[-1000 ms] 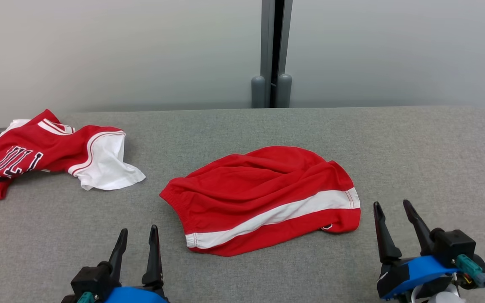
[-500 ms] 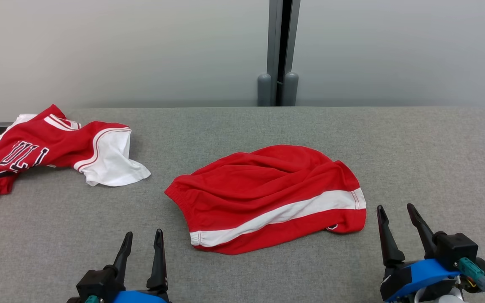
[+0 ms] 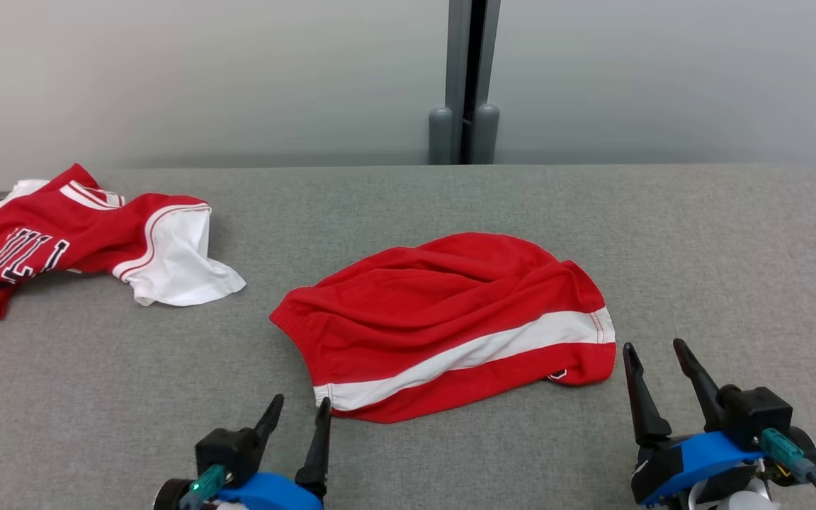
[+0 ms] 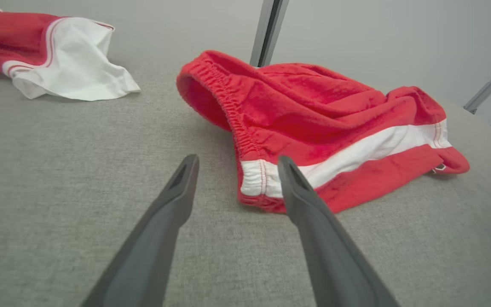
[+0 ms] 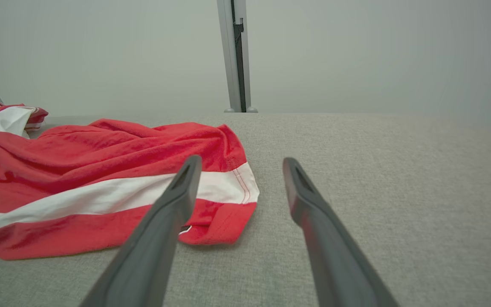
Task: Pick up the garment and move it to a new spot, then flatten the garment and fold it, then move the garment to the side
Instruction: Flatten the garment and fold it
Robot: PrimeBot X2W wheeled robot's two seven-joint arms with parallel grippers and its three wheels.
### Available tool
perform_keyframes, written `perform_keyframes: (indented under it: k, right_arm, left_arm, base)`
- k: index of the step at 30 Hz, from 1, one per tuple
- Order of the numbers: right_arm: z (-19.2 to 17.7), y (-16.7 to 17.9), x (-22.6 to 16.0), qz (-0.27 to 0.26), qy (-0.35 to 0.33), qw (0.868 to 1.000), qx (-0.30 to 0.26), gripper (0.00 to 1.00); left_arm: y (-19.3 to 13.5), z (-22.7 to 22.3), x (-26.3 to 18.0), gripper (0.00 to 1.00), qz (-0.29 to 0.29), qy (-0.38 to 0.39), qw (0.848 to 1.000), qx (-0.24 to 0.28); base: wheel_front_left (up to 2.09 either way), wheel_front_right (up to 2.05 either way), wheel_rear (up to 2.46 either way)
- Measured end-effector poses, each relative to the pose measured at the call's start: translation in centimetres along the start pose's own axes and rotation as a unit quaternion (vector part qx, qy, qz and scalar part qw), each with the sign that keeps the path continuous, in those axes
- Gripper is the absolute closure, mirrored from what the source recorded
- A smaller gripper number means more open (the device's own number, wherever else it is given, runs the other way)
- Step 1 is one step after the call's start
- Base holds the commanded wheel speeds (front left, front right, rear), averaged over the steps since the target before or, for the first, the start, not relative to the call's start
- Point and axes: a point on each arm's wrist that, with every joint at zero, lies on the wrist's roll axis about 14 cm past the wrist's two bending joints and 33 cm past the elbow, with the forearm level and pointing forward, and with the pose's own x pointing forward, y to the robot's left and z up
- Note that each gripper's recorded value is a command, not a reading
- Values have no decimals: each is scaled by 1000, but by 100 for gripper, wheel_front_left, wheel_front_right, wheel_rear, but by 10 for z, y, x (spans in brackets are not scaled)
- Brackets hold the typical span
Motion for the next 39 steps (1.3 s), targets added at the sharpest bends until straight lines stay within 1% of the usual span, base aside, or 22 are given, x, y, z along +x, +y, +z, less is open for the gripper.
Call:
perform_keyframes:
  k: [6,13,14,15,16,17,18,20,21,27,30,34,35,36,39]
  right_arm:
    - [-9,-5,1,-6,14,1000,-2,0]
    - [-17,-14,6,-15,30,999,-21,0]
    - [-16,-14,8,-15,29,999,-25,0]
    - [-16,-15,11,-15,30,999,-29,0]
    - [-17,-16,14,-15,32,999,-33,0]
    - [-18,-16,16,-15,36,999,-36,0]
    - [-20,-17,18,-15,43,998,-40,0]
    - [-24,-19,25,-15,58,997,-50,0]
    - [-25,-19,29,-14,64,996,-55,0]
    - [-41,-20,49,3,126,989,-77,0]
    - [-55,-17,55,18,167,982,-87,0]
    - [-71,-7,60,38,206,975,-77,0]
    - [-72,-4,62,43,211,974,-75,13]
    - [-73,-1,64,49,214,973,-73,52]
    - [-77,5,67,61,224,971,-63,86]
  left_arm:
    - [-6,-25,17,0,-24,72,997,1]
    - [-7,-37,29,0,-31,98,995,-19]
    - [-8,-38,30,8,-33,99,994,-16]
    - [-7,-38,31,8,-33,97,995,-16]
    - [-7,-37,33,58,-34,96,995,-18]
    - [-10,-37,34,69,-38,95,995,-19]
    - [-13,-36,36,69,-43,93,995,-19]
    - [-16,-33,38,93,-49,85,995,-21]
    - [-17,-31,39,100,-52,82,995,-24]
    - [-14,-24,39,100,-52,63,996,-32]
    - [-11,-25,38,100,-49,62,996,-34]
    - [-5,-21,41,100,-45,57,997,-34]
    - [-4,-22,41,100,-44,57,997,-34]
    - [-3,-24,41,100,-44,59,997,-35]
    - [-2,-23,43,100,-44,57,997,-36]
  base:
    - [0,0,0]
    - [0,0,0]
    - [0,0,0]
    - [0,0,0]
    - [0,0,0]
    - [0,0,0]
    - [0,0,0]
    - [0,0,0]
    - [0,0,0]
    - [0,0,0]
    - [0,0,0]
    - [0,0,0]
    - [0,0,0]
    - [0,0,0]
    - [0,0,0]
